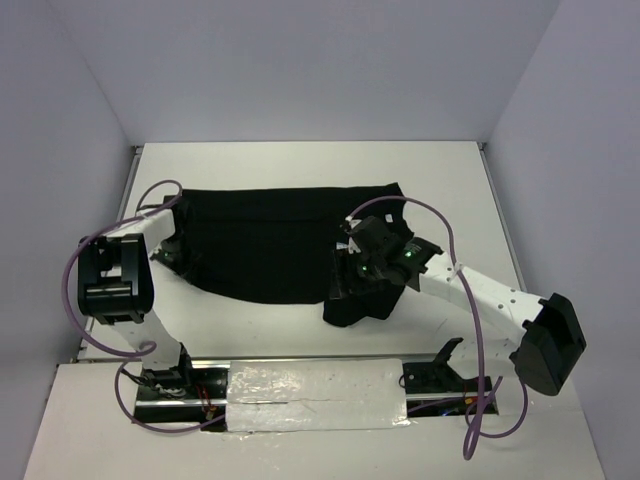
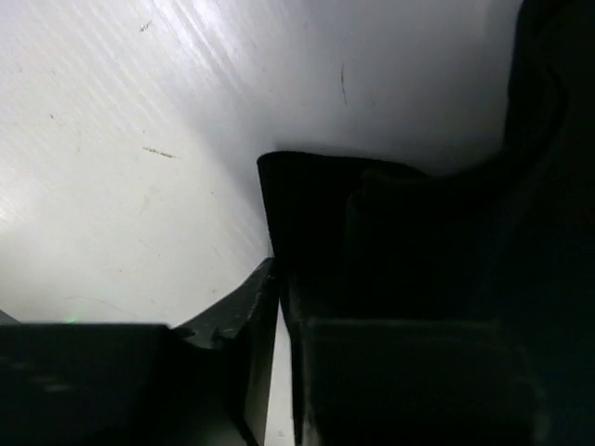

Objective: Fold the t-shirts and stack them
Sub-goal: Fold the tshirt

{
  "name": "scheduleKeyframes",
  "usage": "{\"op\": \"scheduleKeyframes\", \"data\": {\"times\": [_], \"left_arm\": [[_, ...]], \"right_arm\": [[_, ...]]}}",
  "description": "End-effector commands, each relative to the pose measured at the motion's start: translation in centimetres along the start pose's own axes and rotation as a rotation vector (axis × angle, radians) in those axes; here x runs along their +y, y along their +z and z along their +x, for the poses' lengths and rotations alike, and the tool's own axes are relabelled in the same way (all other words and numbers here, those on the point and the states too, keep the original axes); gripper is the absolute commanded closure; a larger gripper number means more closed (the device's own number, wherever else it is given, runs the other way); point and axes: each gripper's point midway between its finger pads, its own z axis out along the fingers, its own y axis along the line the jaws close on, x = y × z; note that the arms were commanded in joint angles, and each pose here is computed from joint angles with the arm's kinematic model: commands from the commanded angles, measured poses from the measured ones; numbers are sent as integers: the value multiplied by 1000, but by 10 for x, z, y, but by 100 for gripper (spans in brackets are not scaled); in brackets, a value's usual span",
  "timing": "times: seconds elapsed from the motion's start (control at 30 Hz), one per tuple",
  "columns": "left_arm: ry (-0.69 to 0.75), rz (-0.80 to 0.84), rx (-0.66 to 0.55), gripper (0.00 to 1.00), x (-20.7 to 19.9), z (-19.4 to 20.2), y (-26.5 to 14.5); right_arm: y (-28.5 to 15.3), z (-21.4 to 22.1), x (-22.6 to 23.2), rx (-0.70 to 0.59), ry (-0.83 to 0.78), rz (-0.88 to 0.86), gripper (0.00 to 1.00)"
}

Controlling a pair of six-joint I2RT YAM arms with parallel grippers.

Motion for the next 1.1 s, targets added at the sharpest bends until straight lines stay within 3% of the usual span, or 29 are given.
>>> {"op": "scheduleKeyframes", "data": {"times": [0.0,0.03,0.33,0.57,0.8,1.07], "left_arm": [[-54,-21,-39,84,4,-10,17],[-57,-17,-32,100,4,-8,16],[-109,75,-75,100,29,6,-31],[-109,114,-53,100,39,34,-37],[-110,131,-131,100,24,8,-58],[-97,153,-198,100,10,-19,-84]], "right_arm": [[-9,-19,18,-35,-67,-55,30],[-11,-23,21,-45,-78,-60,30],[5,-19,15,14,-82,-48,32],[13,-18,10,40,-78,-20,32],[12,-19,-6,36,-102,28,30],[14,25,-34,131,-74,100,21]]}}
